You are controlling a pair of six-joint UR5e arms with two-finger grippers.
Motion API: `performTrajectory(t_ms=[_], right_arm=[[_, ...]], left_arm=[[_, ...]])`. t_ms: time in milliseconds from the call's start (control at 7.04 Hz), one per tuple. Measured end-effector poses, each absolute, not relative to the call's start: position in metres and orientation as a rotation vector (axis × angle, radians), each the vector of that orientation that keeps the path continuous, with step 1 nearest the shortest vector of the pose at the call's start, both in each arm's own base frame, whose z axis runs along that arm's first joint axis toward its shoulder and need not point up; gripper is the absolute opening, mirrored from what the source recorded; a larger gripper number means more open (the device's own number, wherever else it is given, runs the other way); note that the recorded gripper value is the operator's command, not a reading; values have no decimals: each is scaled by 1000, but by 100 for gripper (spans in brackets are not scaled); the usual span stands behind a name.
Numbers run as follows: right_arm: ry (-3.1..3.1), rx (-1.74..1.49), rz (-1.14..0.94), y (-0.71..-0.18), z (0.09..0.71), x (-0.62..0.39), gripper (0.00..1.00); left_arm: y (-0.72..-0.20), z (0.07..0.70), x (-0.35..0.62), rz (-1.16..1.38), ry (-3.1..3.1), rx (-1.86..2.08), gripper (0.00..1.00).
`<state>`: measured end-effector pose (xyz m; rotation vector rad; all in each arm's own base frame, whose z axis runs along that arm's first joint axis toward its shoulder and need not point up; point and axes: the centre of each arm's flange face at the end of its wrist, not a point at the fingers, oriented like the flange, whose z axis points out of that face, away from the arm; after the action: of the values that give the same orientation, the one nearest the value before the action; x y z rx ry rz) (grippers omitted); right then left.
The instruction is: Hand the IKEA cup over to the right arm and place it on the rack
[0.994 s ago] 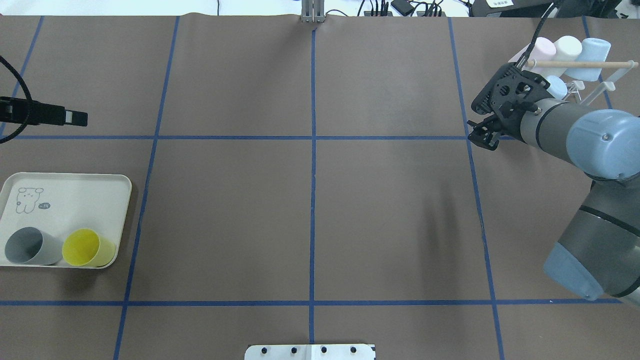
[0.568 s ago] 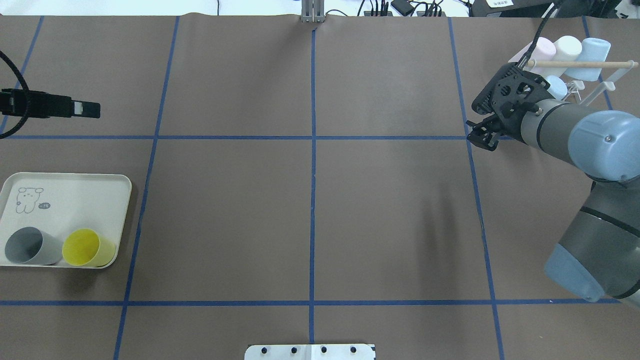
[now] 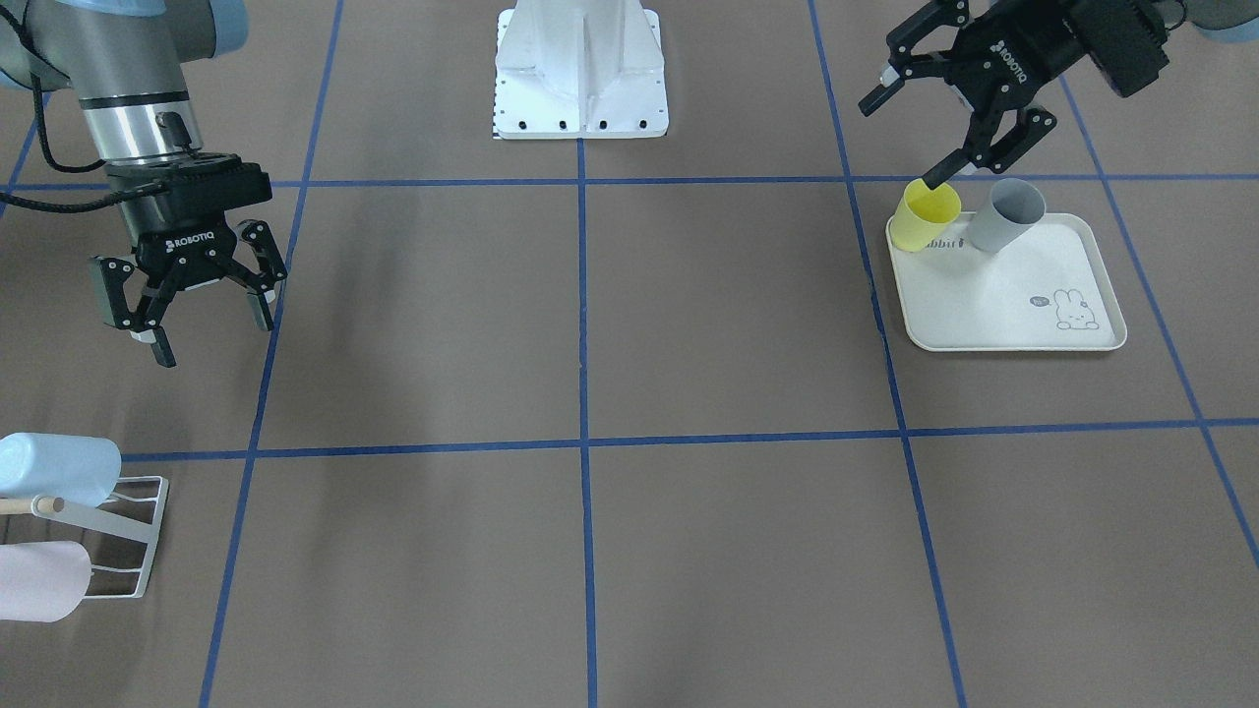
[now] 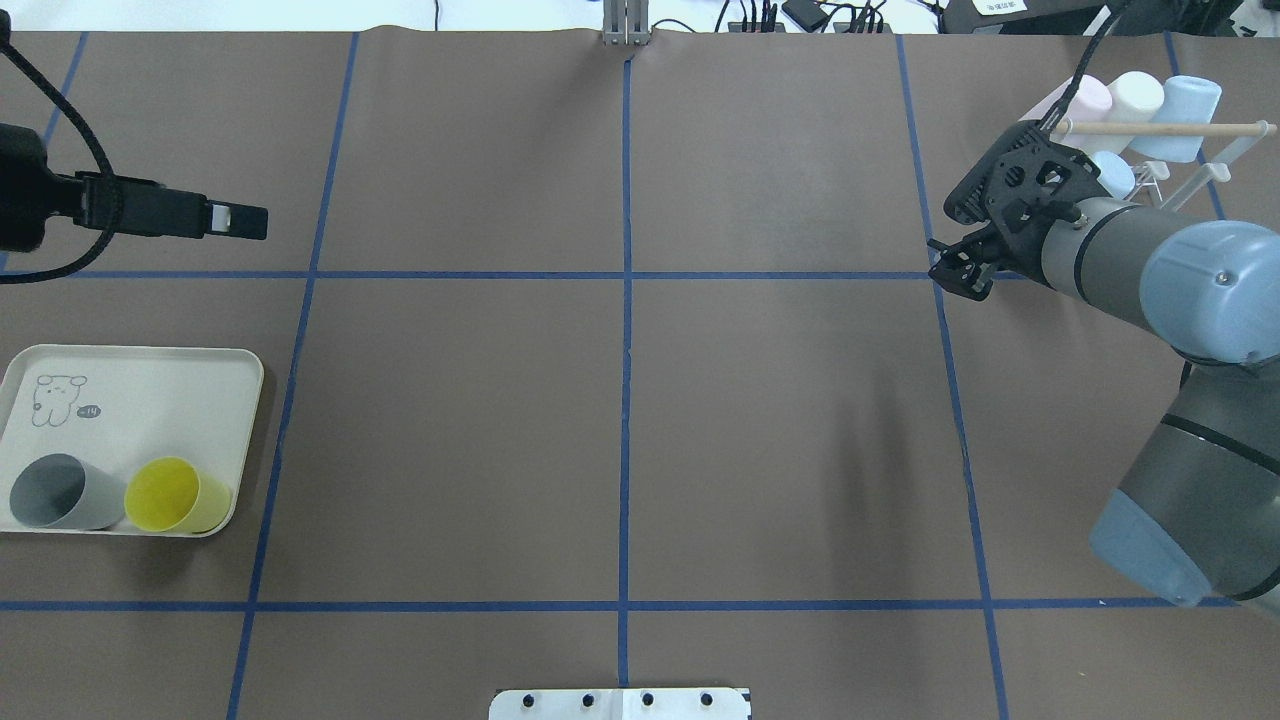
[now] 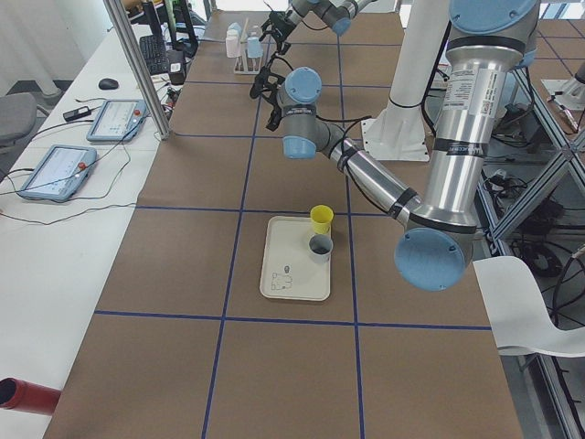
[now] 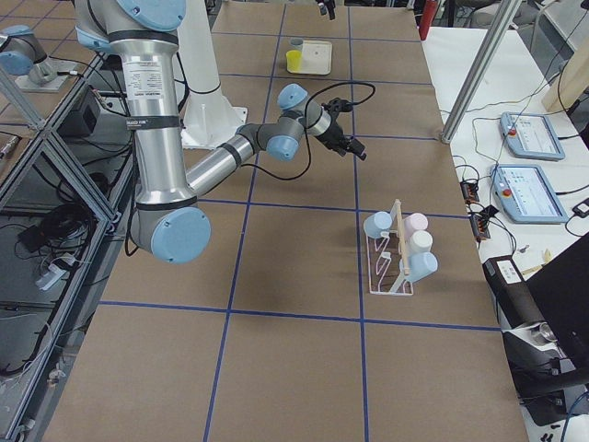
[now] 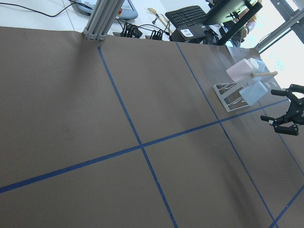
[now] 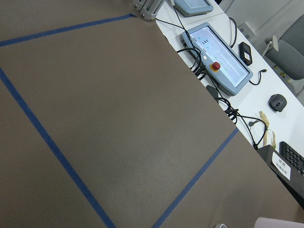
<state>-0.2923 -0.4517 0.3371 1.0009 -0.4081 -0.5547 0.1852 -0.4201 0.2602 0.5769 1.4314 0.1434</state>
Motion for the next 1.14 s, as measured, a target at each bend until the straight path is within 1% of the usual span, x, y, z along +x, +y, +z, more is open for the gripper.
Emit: performTrajectory(t_ms=[142,284,568,852,1136], right_arm=[[-414,1001,-557,-451,336,-292,100],[-420,1001,-558,-451,334,-293,100],[-437,998,-547,-451,332,-295,100],[-443,996,-541,-451,331,-295,100],[-446,995,-536,-451,330,-295,100]], left_arm=[[-415,285,182,174,1384,585,100],[-407,323,175,219,1300,610,100],[-388,399,151,230,1093,664,100],[-364,456,132,232,955,649,100],[-349,509,141,241,894,597,100]])
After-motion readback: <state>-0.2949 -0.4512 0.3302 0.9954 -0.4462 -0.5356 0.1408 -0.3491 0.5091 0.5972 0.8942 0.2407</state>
